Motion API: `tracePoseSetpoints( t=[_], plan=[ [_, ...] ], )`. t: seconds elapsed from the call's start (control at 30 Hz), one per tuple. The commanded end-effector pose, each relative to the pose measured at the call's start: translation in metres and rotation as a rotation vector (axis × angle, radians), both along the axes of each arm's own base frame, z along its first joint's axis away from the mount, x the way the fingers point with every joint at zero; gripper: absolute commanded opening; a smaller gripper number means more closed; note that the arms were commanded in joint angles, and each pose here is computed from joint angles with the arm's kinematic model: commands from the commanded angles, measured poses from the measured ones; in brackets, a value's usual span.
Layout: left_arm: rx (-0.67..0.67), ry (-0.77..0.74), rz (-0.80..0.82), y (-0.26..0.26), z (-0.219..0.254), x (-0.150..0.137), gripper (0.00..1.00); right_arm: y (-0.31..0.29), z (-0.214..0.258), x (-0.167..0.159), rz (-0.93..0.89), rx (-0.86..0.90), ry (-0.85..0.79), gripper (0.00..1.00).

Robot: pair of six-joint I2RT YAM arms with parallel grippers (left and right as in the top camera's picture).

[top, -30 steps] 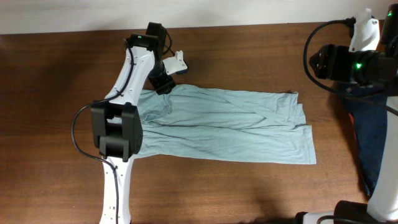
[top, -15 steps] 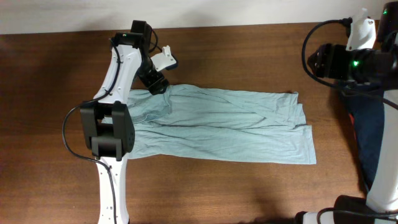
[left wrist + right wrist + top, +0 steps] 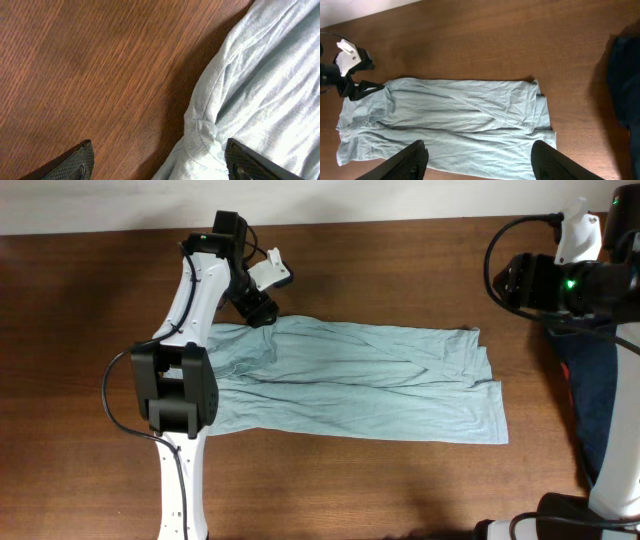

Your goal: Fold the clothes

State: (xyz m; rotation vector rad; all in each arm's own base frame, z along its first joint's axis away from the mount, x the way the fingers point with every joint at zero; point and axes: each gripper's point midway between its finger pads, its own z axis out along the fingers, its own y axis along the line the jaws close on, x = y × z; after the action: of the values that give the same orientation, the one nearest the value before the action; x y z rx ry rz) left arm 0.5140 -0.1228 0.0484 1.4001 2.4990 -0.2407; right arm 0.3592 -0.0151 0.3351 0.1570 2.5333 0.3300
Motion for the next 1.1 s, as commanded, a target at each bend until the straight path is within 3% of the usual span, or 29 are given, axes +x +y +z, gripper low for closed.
tracePoseSetpoints(
  t=[0.0,0.17,0.23,0.57,0.63,0.9,1.07],
  plan=[
    [-0.026,0.021,-0.010,-0.005,-0.007,-0.004,0.79,0.001,-0.002,-0.001,-0.004,0.004,0.010,0.71],
    [-0.066,0.052,-0.017,-0.012,-0.018,-0.006,0.65,0.001,-0.003,-0.002,-0.004,0.005,0.017,0.71],
    [-0.065,0.056,-0.017,-0.012,-0.019,-0.007,0.53,0.001,-0.003,-0.003,-0.004,0.006,0.021,0.71],
    [-0.055,0.124,-0.018,-0.011,-0.030,-0.022,0.54,0.002,-0.004,-0.004,-0.004,0.006,0.024,0.71],
    [-0.052,0.146,-0.023,-0.013,-0.031,-0.028,0.50,0.002,-0.004,-0.004,-0.004,0.006,0.024,0.71],
    [-0.036,0.244,-0.015,-0.012,-0.031,-0.052,0.17,0.001,-0.004,-0.004,-0.004,0.006,0.024,0.71],
    [0.000,0.330,0.024,-0.004,-0.022,-0.073,0.04,0.001,-0.004,-0.004,-0.004,0.006,0.024,0.71]
  ],
)
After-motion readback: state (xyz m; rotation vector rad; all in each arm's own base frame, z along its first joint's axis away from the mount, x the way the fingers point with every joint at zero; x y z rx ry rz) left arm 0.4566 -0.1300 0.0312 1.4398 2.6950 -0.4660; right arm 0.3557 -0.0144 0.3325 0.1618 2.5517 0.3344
